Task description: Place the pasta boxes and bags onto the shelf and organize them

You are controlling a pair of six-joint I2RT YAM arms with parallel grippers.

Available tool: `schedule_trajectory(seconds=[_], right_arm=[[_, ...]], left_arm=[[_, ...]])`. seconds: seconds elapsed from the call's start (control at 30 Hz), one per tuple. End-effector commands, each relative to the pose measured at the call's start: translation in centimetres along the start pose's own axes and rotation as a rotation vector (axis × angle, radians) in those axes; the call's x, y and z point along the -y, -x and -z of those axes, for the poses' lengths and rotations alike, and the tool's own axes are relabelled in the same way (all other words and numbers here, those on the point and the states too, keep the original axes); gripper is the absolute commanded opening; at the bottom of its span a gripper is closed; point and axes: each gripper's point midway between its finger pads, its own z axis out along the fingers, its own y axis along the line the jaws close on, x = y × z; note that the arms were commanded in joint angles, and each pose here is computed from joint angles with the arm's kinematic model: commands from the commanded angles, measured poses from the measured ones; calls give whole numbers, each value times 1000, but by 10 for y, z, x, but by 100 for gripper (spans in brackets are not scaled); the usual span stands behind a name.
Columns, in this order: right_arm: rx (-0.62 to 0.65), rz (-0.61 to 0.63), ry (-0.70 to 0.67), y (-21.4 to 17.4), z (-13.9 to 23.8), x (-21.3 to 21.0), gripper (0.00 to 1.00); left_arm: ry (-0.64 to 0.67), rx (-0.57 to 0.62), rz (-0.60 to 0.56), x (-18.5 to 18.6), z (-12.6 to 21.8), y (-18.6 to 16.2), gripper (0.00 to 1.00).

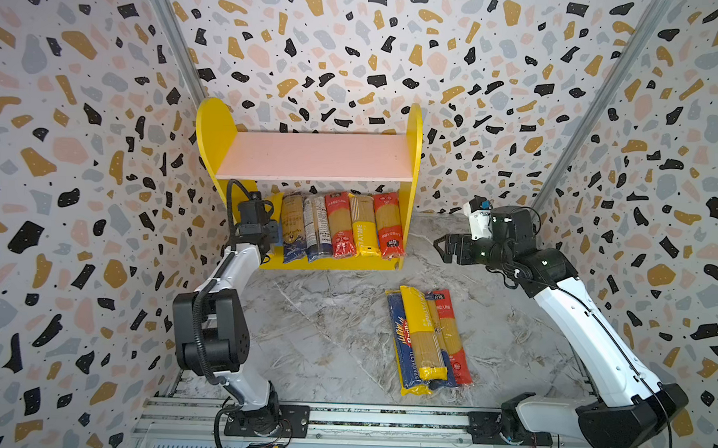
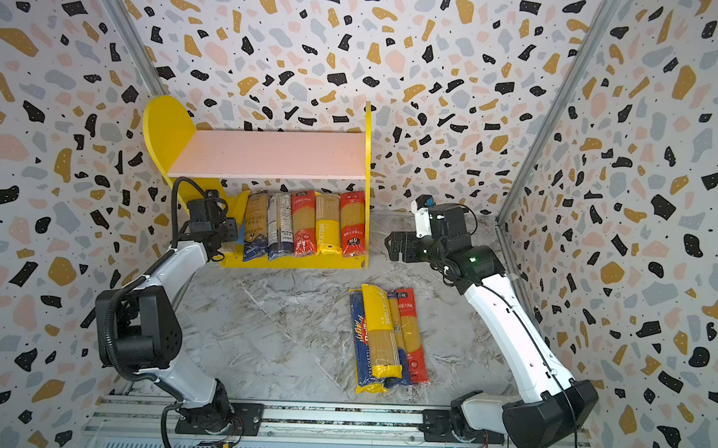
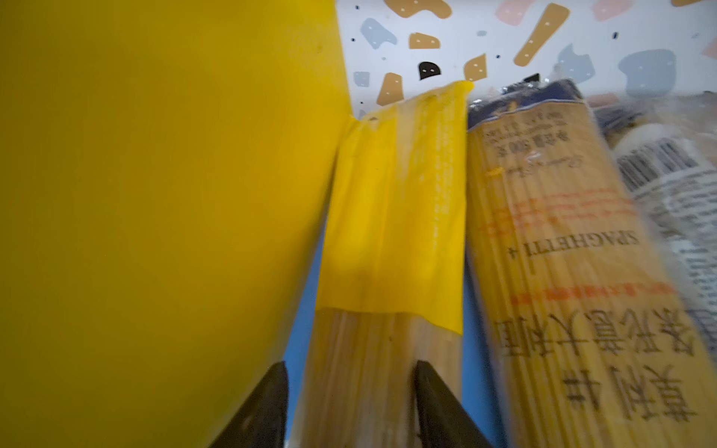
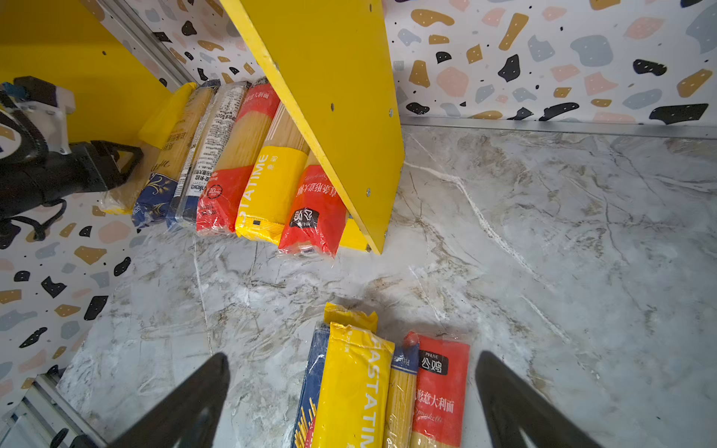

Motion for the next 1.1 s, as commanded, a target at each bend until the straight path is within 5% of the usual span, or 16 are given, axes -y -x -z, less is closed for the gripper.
schedule_trajectory(seconds=[0.0,0.7,0.93,1.07], right_arm=[[23,4,32,4,15,-12,99],[-34,159,300,-33,11,-131,99],[-42,169,299,-47,17,-141,99],[-42,155,241,-55,22,-126,99]], left_arm=[[60,111,55,-19,14,36,59],[-16,201,161,-19,72,55,76],[-66,226,279,-16,108,40,77],[-132,247,284,16,135,27,77]])
